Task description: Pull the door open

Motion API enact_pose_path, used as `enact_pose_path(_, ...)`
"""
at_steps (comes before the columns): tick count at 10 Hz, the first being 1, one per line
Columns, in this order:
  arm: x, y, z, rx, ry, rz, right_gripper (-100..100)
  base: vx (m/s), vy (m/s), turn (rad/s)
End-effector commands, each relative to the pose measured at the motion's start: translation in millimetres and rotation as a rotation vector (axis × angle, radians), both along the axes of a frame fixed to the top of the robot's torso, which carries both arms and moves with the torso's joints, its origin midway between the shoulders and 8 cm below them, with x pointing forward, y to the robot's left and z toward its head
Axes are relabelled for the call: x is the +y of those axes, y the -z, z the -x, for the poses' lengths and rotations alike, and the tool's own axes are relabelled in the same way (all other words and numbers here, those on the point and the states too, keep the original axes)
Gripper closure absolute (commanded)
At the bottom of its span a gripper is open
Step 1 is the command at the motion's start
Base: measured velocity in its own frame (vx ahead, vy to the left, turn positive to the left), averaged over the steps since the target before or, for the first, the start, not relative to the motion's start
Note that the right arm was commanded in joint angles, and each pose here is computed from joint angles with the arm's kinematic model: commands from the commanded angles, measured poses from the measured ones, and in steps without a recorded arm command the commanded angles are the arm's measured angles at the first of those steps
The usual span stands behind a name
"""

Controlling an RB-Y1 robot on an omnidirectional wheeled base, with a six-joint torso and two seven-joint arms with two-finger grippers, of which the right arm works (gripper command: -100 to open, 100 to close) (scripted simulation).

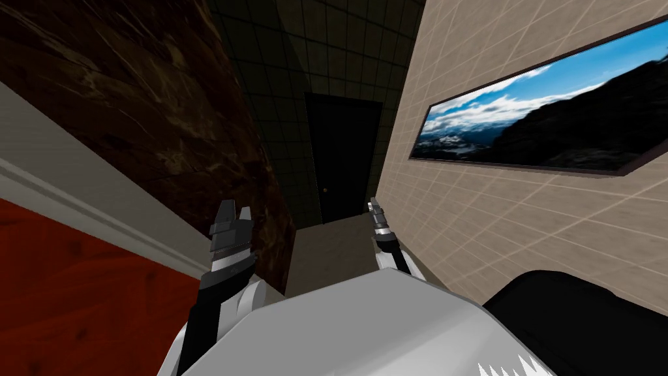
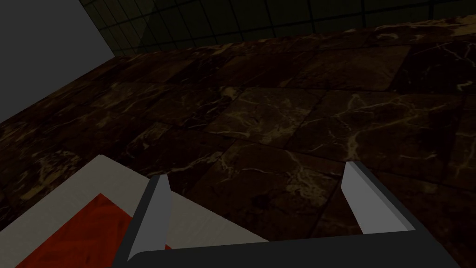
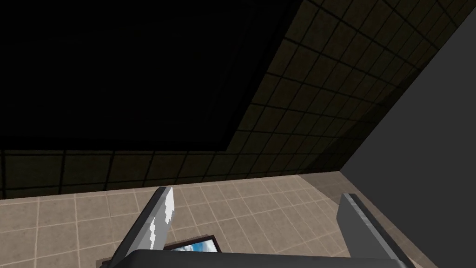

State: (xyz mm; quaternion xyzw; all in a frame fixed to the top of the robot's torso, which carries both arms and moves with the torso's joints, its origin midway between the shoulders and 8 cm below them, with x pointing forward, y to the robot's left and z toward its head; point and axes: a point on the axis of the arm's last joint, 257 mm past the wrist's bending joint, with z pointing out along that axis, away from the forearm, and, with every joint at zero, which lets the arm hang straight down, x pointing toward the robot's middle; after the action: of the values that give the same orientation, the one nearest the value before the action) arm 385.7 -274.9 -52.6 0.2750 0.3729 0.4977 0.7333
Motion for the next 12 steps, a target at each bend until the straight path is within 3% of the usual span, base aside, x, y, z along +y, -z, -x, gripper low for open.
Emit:
enact_pose_path(1, -2.3, 7.1, -3.5, 0.011, 0.018, 0.043, -100, 0.095, 0.013, -0.011)
enact_pose_path(12, -26.8, 68.5, -29.7, 0.107, 0.152, 0.359, -100, 0.105, 0.024, -0.013)
